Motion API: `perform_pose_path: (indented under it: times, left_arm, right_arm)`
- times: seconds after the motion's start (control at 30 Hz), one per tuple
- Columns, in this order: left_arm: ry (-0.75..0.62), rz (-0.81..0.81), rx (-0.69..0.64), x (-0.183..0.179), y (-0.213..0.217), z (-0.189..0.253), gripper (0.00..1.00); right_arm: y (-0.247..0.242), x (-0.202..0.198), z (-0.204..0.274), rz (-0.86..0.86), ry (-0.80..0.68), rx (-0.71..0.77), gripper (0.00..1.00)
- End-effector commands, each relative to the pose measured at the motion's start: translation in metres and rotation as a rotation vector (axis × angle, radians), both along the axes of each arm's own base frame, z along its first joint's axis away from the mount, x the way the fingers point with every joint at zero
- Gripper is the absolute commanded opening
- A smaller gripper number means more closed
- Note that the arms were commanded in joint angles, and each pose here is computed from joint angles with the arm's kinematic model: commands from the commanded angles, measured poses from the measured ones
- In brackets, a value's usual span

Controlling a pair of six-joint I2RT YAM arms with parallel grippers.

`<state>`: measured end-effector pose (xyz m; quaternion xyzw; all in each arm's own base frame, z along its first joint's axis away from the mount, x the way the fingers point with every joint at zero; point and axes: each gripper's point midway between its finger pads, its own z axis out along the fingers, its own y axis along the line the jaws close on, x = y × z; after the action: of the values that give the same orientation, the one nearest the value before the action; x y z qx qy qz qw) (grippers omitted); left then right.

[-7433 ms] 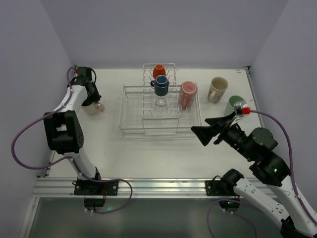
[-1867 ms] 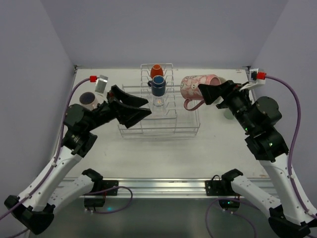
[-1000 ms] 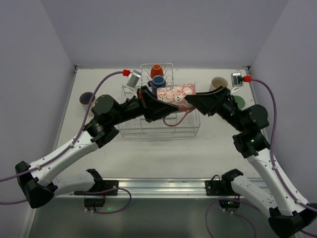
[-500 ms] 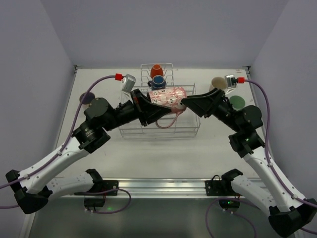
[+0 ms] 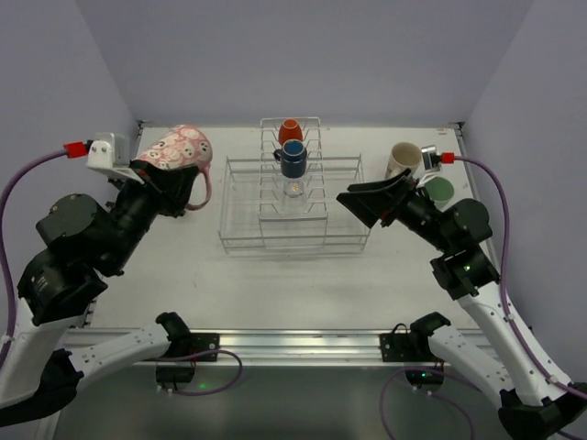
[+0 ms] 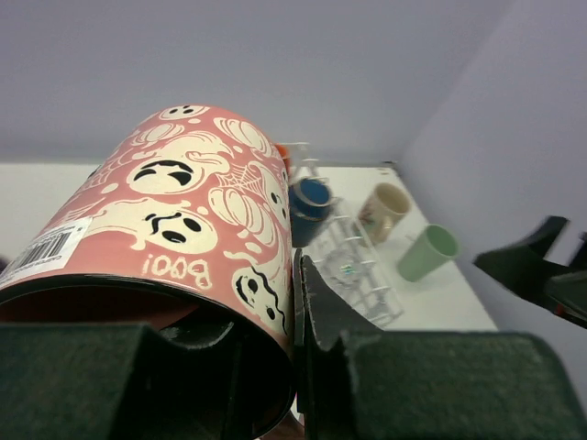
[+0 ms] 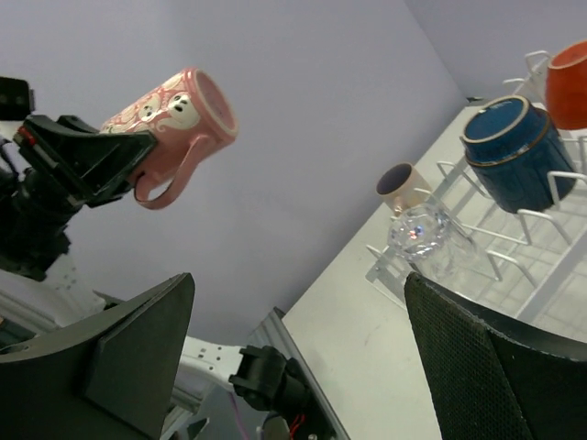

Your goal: Unload the cups from the dish rack

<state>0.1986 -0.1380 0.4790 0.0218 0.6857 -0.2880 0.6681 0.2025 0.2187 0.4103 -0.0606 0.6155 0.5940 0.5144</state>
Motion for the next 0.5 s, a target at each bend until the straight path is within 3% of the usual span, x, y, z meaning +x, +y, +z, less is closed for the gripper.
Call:
perform_pose_path:
  times: [0.0,0.23,0.47]
  left_arm:
    - [0.099,0.313,0.137,0.01,0.062,-0.021,0.0]
    - [0.38,0.444,0.377,0.015,0.072,-0.135,0.0]
    - [0.509,0.383,0.367,0.046,0.059,-0.205,0.0]
  right_arm:
    - [-0.011,0.004,0.001,-0.084,-0.03,-0.086,0.99]
    - [-0.038,0.012,-0.014,-0.247,-0.042,-0.267,0.99]
    - [-0.054,0.007,-0.006,-0.315,-0.094,-0.335,0.99]
